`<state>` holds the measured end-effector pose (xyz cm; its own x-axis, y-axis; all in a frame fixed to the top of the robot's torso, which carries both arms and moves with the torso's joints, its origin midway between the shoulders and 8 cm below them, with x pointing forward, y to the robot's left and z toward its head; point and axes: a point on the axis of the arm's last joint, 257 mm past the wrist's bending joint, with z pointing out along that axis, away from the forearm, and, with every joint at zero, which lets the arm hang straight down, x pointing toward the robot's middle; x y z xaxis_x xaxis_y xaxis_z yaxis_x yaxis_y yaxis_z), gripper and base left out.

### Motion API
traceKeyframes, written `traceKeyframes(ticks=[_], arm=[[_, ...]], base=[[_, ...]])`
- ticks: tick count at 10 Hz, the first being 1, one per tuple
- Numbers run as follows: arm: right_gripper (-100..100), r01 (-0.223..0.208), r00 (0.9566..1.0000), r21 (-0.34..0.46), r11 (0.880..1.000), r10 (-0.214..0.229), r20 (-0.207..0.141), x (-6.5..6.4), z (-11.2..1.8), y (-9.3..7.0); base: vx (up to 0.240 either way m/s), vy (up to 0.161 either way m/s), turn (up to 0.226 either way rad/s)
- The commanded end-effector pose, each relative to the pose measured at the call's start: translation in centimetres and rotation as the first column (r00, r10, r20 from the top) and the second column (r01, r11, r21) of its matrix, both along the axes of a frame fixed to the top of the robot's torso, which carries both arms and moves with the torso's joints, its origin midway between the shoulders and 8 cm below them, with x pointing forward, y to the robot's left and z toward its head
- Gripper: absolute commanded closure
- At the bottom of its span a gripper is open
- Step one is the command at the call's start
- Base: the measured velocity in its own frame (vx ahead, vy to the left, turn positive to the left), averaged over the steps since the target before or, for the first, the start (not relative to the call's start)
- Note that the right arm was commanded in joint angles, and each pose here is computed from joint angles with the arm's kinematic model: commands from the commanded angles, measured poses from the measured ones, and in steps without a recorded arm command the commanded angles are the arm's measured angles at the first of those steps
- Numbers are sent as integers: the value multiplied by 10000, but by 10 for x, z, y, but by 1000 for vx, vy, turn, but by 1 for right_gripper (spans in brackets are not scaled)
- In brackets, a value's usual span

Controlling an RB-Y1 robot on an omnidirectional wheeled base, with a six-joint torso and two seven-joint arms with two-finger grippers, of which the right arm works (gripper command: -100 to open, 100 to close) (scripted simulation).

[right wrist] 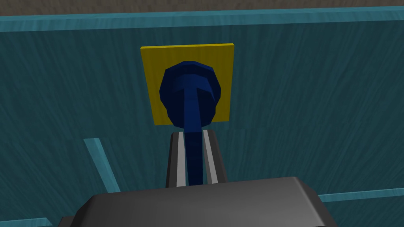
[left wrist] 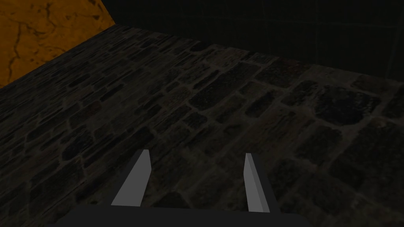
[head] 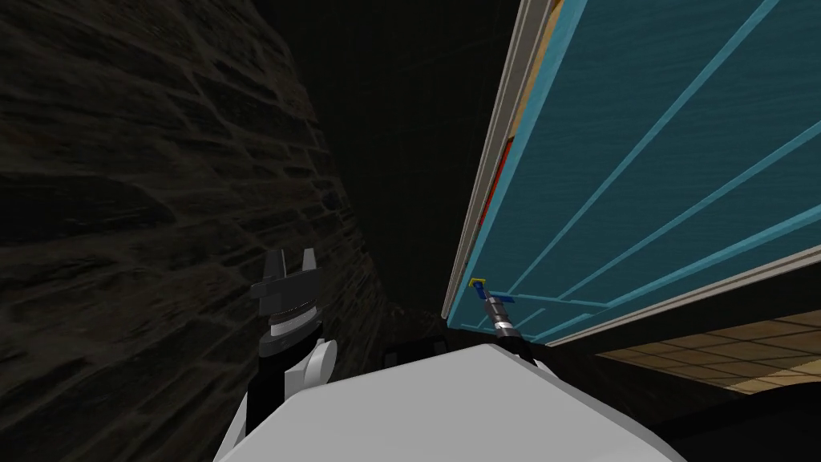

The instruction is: Pull the door open

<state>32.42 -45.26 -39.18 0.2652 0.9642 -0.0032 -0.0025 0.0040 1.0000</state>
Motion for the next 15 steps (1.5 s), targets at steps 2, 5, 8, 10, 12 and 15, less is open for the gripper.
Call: traceKeyframes(ticks=[2, 5, 8, 10, 12, 15], arm=[[100, -315, 9995, 13, 9995, 315, -12, -10, -1, 2], [100, -658, 9978, 33, 9978, 658, -21, -19, -1, 6], [100, -831, 9965, 56, 9965, 831, -67, -26, -3, 9], [100, -1042, 9945, 41, 9946, 1042, -46, -35, -3, 9], [100, -1218, 9925, 35, 9925, 1218, -35, -43, -2, 8], [100, -1464, 9892, 39, 9892, 1464, -25, -53, -1, 9]], base=[[-206, -38, 132], [-210, -19, 116], [-146, -12, 100], [-233, -57, 174], [-244, -51, 162], [-218, -11, 124]])
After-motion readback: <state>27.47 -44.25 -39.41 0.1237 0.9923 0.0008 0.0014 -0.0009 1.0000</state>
